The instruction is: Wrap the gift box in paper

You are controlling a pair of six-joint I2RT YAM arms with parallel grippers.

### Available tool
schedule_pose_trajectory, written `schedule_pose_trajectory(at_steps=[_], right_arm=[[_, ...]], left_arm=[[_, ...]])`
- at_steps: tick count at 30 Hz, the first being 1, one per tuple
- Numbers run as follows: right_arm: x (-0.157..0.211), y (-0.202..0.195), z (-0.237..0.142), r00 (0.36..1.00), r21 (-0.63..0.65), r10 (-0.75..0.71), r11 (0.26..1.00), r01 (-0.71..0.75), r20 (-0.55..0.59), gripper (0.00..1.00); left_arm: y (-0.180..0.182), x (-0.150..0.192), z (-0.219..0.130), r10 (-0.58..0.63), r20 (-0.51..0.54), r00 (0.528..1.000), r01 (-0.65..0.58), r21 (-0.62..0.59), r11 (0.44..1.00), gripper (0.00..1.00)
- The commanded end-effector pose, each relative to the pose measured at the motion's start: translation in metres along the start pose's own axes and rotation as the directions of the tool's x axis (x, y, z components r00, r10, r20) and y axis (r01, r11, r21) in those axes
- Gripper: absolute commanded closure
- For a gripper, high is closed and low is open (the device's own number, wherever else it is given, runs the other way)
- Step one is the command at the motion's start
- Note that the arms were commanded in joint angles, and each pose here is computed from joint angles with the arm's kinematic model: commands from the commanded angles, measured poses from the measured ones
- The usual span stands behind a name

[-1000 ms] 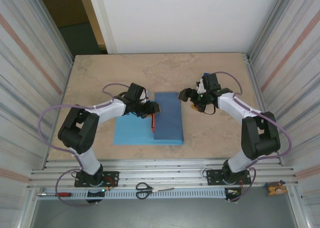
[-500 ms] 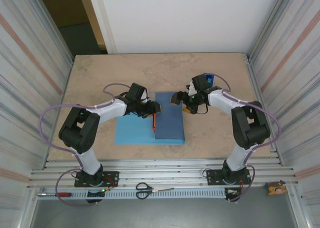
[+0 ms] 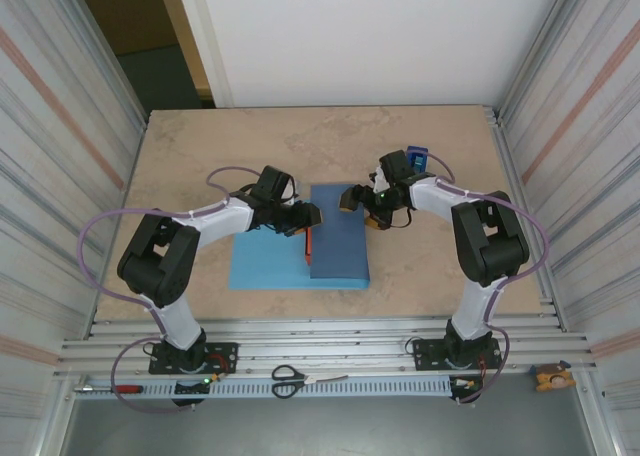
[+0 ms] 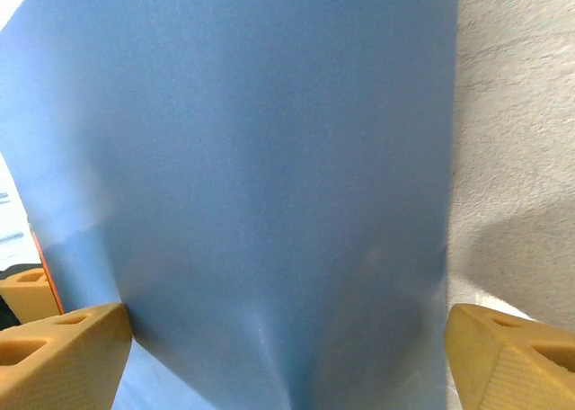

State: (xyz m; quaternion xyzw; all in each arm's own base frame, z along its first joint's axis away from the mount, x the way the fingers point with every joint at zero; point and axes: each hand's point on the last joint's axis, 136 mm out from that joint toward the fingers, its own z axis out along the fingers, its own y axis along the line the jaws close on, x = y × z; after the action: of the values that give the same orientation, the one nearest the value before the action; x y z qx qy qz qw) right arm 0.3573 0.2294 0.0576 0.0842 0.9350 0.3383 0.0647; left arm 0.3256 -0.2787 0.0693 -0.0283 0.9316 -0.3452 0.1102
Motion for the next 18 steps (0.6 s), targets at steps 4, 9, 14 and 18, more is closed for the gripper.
schedule_pose_trajectory(at_steps=[4, 9, 14, 18], right_arm=[[-0.003, 0.011, -0.011, 0.999, -0.007, -0.038, 0.999, 0.038, 0.014, 0.11], [-0.01, 0.021, -0.013, 0.998, -0.041, -0.059, 0.997, 0.059, 0.015, 0.1], [-0.007, 0.001, 0.005, 0.999, -0.007, -0.027, 1.0, 0.027, -0.017, 0.1], [-0.003, -0.028, 0.016, 0.999, 0.077, 0.033, 0.997, -0.031, -0.026, 0.1]], left_arm=[[0.051, 0.033, 0.016, -0.067, -0.086, 0.994, 0.05, -0.182, 0.982, 0.54], [0.052, 0.034, 0.016, -0.066, -0.088, 0.994, 0.048, -0.188, 0.981, 0.54], [0.053, 0.035, 0.016, -0.065, -0.09, 0.994, 0.047, -0.189, 0.981, 0.54], [0.054, 0.036, 0.016, -0.064, -0.093, 0.994, 0.046, -0.188, 0.981, 0.54]])
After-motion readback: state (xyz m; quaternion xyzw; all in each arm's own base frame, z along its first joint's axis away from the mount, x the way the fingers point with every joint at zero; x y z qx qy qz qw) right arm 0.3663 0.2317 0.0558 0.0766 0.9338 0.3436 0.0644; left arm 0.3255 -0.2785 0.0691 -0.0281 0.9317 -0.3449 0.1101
